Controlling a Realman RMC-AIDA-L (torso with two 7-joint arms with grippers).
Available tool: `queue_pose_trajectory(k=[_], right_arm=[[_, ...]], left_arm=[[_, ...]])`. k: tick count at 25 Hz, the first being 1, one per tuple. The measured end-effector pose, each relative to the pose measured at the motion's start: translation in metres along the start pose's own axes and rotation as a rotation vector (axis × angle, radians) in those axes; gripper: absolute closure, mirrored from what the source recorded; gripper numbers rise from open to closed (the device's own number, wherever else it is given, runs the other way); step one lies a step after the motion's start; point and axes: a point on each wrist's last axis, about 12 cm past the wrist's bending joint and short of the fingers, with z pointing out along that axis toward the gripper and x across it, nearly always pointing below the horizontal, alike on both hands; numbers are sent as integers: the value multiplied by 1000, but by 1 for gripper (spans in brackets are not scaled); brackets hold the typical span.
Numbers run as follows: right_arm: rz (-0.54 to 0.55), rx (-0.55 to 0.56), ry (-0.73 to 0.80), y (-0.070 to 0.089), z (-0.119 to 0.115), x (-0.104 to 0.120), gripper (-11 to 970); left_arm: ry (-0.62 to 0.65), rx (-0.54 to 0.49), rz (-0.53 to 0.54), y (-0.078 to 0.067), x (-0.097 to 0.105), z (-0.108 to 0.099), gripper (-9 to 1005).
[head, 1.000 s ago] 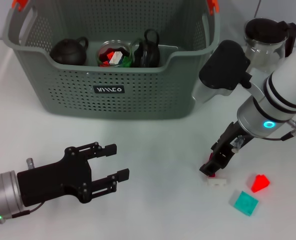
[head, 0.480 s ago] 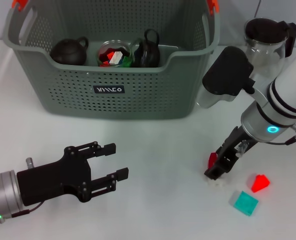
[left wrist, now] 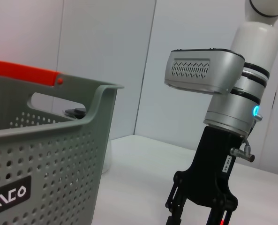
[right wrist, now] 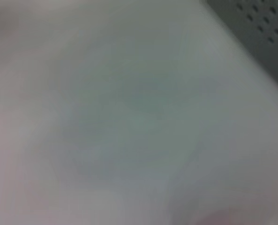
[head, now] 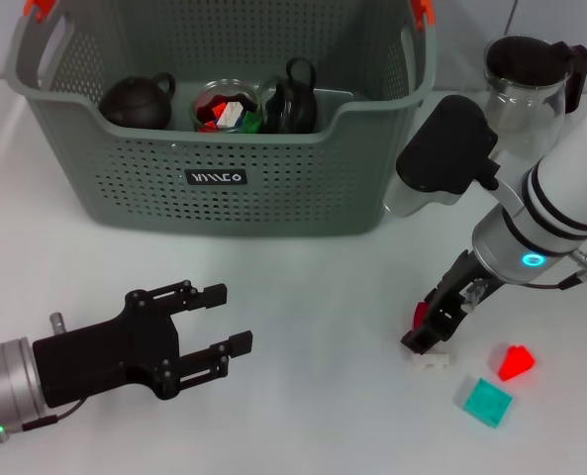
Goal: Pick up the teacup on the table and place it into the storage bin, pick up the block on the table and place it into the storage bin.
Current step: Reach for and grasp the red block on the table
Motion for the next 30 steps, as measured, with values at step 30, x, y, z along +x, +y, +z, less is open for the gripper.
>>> queue_pose_trajectory(k=[30], right_arm=[[100,-2,3,-2,1,2,312]], left_arm=[[-3,5,-3,0,0,2,350]])
